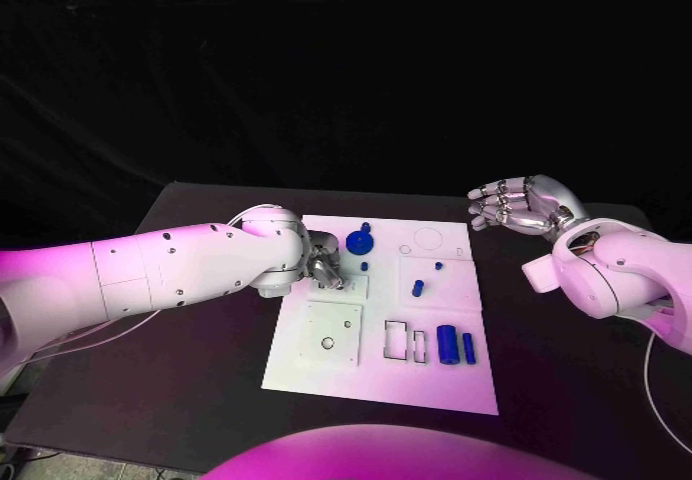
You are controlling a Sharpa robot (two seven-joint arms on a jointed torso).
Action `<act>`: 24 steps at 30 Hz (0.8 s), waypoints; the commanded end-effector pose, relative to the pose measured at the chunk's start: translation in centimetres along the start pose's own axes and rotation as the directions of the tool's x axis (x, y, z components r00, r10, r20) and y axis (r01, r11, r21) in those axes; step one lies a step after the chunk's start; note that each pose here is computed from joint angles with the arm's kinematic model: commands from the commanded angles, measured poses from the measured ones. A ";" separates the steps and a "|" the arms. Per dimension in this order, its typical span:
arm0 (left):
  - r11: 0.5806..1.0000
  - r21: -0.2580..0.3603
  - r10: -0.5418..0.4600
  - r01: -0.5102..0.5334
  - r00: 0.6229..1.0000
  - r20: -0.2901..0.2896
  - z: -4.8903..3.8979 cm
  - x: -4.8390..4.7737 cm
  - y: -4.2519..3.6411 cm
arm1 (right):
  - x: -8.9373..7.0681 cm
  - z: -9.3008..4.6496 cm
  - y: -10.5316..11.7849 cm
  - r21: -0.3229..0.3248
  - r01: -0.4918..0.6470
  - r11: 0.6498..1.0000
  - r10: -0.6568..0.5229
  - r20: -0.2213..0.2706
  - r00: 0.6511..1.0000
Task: Assemble the parts on the task board
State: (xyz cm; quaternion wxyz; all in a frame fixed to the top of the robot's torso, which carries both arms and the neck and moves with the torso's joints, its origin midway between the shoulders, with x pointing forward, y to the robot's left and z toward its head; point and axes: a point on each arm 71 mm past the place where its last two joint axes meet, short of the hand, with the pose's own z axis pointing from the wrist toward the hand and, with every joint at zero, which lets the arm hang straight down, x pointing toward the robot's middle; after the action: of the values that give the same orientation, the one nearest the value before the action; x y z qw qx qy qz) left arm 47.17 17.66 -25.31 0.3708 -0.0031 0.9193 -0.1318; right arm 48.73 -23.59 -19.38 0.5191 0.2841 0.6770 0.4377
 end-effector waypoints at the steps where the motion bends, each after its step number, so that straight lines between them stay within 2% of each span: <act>1: 1.000 0.004 0.009 -0.009 0.999 -0.050 0.21 0.73 -0.21 | 0.2 0.0 0.0 -0.004 0.003 1.000 -0.003 -0.017 1.000; 24: 1.000 -0.003 0.003 -0.003 0.999 -0.052 0.34 0.56 0.03 | 0.1 -0.1 -0.1 -0.001 0.003 1.000 -0.004 -0.017 1.000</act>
State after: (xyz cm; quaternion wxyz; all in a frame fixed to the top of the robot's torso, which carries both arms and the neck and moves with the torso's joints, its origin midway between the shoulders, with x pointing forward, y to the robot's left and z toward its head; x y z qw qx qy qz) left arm 47.38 17.76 -25.37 0.3643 -0.0061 0.9220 -0.1309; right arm 48.71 -23.65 -19.44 0.5184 0.2849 0.6778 0.4366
